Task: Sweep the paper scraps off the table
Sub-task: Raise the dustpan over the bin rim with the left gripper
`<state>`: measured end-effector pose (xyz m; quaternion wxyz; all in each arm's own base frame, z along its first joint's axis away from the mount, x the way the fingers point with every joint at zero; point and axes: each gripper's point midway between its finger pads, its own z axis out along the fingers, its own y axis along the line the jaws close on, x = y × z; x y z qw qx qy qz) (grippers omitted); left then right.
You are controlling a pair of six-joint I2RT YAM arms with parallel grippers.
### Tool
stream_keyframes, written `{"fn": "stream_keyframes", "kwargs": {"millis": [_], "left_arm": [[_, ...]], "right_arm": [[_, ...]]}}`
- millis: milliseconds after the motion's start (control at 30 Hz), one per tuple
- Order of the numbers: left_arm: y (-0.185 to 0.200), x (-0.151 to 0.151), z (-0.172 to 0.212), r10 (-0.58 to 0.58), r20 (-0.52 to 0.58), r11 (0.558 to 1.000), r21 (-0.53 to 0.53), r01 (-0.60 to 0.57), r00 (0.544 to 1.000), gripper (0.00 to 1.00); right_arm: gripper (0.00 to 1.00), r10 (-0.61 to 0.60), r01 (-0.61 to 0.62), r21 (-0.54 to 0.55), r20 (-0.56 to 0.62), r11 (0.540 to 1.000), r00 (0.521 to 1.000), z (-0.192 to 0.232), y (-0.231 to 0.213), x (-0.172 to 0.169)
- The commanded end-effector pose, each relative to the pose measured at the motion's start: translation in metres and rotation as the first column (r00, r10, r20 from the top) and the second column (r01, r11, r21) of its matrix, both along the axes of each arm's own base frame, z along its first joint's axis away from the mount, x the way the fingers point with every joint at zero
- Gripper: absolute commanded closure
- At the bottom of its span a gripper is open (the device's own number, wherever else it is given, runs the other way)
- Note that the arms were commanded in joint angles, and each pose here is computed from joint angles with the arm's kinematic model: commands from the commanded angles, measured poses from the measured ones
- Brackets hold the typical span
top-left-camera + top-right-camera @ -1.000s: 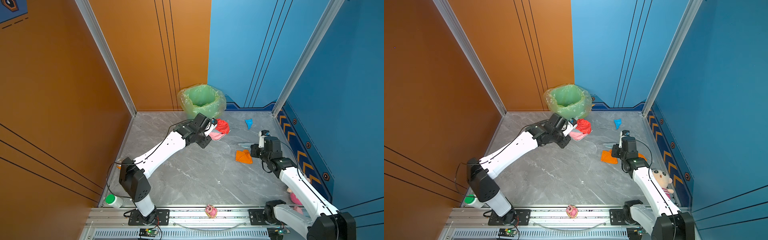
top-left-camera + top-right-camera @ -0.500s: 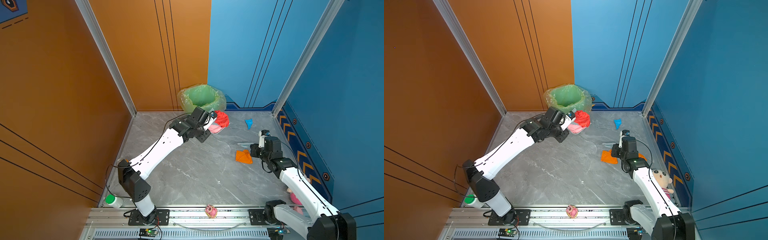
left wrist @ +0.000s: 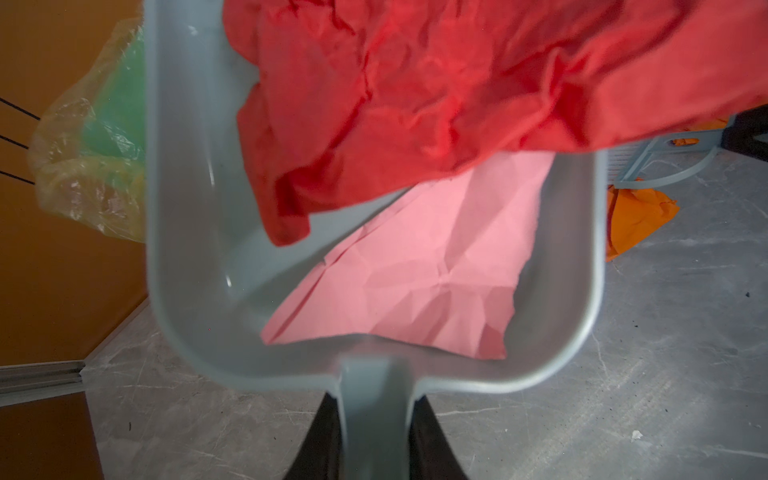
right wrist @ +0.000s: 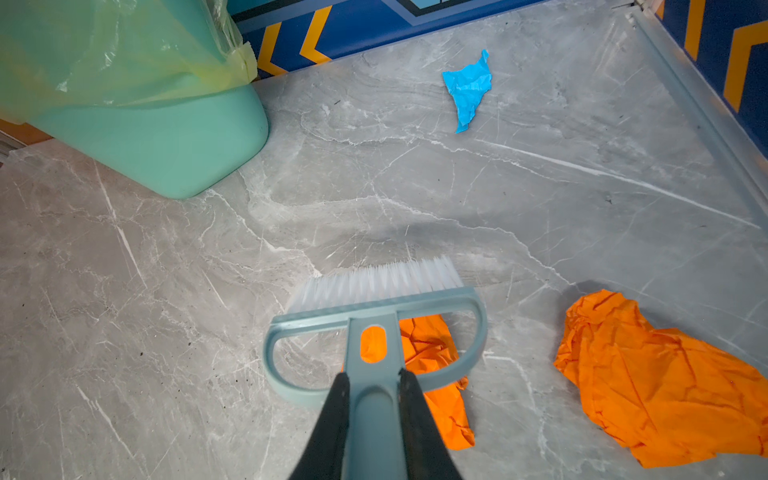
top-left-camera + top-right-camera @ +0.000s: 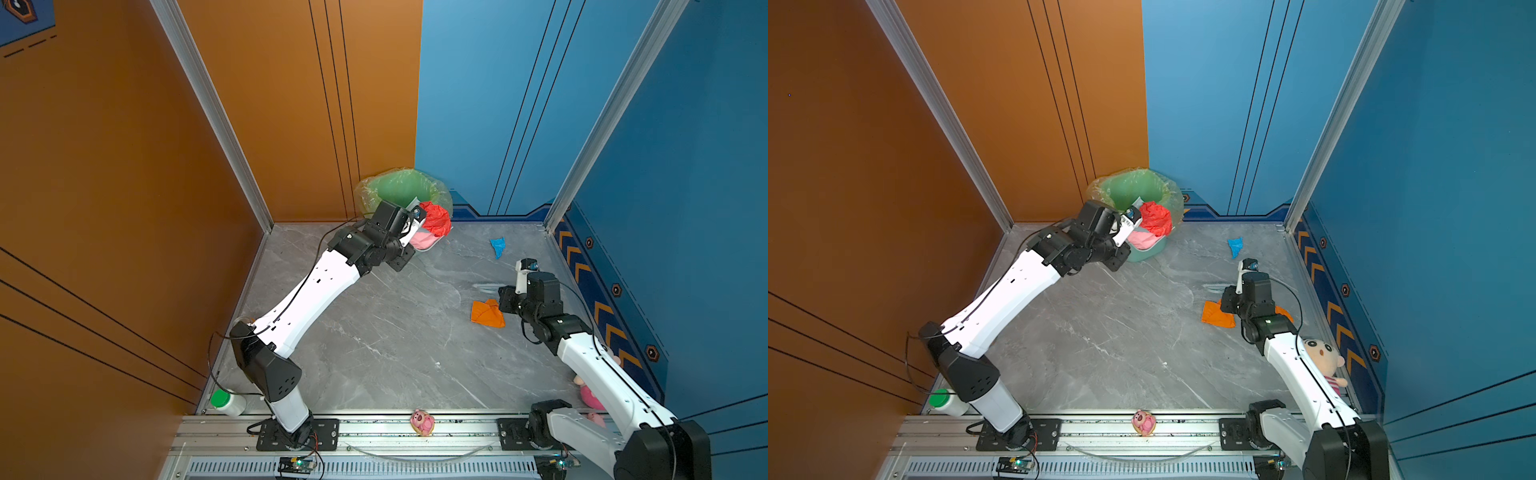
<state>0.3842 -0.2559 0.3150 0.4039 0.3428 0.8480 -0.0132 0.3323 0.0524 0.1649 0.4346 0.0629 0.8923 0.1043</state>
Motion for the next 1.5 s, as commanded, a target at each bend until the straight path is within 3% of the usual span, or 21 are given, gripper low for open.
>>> {"fn": "stream_keyframes", "kwargs": {"millis": [0,533,1067,1467], "left_arm": [[0.012,0.015,0.005,0.035,0.021,0.999,0.022,-0.036,0.999,1.0],[0.052,0.064,0.009,0.154,0.039,0.987,0.038,-0.156,0.987,1.0],[0.061,0.114,0.005,0.245,0.044,0.968,0.044,-0.247,0.969,1.0],[0.102,0.14,0.011,0.357,0.118,0.922,0.113,-0.37,0.927,1.0]], "right_arm": [[1.0,0.007,-0.007,0.022,0.015,1.0,1.0,0.004,0.005,0.004],[1.0,0.012,-0.012,0.018,-0.003,1.0,1.0,-0.002,0.008,0.008],[1.0,0.039,-0.038,0.019,-0.026,0.999,0.999,-0.007,0.014,0.01],[1.0,0.073,-0.072,0.052,-0.023,0.996,0.997,-0.003,0.022,0.009]]}}
